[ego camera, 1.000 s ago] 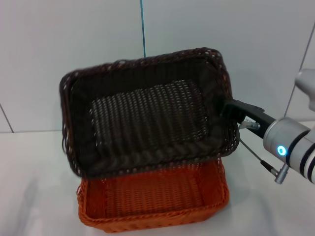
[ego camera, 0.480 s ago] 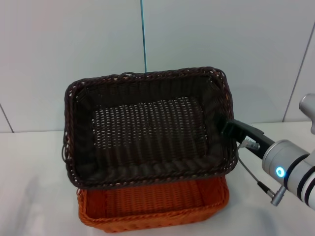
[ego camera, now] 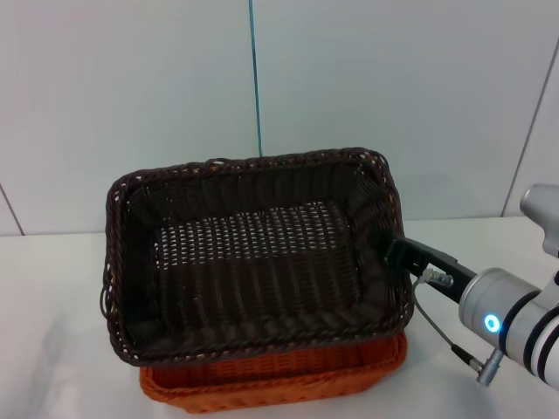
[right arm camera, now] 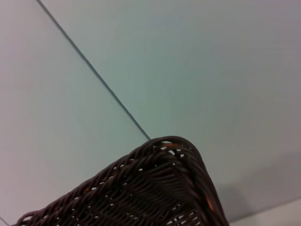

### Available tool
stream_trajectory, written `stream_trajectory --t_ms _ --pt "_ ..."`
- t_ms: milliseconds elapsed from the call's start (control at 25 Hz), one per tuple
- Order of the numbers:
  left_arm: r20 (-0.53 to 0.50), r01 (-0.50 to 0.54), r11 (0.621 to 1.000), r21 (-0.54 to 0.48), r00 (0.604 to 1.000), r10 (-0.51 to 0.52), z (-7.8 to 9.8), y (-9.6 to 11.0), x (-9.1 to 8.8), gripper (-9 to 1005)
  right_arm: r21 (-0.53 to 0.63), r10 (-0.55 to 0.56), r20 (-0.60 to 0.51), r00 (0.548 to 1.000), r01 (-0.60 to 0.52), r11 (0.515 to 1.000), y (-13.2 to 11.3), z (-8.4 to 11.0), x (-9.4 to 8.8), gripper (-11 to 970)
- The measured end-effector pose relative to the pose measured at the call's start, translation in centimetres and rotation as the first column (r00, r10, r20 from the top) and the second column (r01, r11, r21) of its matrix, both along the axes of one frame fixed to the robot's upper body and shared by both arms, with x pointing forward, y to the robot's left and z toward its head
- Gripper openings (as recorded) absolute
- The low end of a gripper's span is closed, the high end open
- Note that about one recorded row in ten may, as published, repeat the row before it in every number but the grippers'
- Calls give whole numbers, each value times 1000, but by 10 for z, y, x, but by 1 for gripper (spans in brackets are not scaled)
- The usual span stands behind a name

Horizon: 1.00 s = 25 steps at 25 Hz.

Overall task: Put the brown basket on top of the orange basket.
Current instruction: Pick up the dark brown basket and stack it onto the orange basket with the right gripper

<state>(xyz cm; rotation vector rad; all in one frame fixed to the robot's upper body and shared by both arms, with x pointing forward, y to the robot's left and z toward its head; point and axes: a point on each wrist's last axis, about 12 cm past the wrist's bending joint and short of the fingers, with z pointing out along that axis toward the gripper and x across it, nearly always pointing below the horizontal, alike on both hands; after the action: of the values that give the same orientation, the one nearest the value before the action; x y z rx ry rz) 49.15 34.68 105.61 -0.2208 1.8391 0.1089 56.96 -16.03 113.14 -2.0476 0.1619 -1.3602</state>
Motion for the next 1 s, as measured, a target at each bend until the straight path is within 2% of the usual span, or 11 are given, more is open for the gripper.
stream_trajectory --t_ms 440,720,1000 --pt "-8 8 1000 -12 1000 -9 0 -6 4 796 76 -18 -80 997 24 997 -12 -2 5 145" --pt "-4 9 1000 -14 1000 -9 1 -7 5 795 78 19 -119 993 -10 997 -12 -2 6 145" --pt "4 1 1000 -18 1000 -1 2 -7 6 795 83 9 -154 988 4 997 -24 -4 7 145"
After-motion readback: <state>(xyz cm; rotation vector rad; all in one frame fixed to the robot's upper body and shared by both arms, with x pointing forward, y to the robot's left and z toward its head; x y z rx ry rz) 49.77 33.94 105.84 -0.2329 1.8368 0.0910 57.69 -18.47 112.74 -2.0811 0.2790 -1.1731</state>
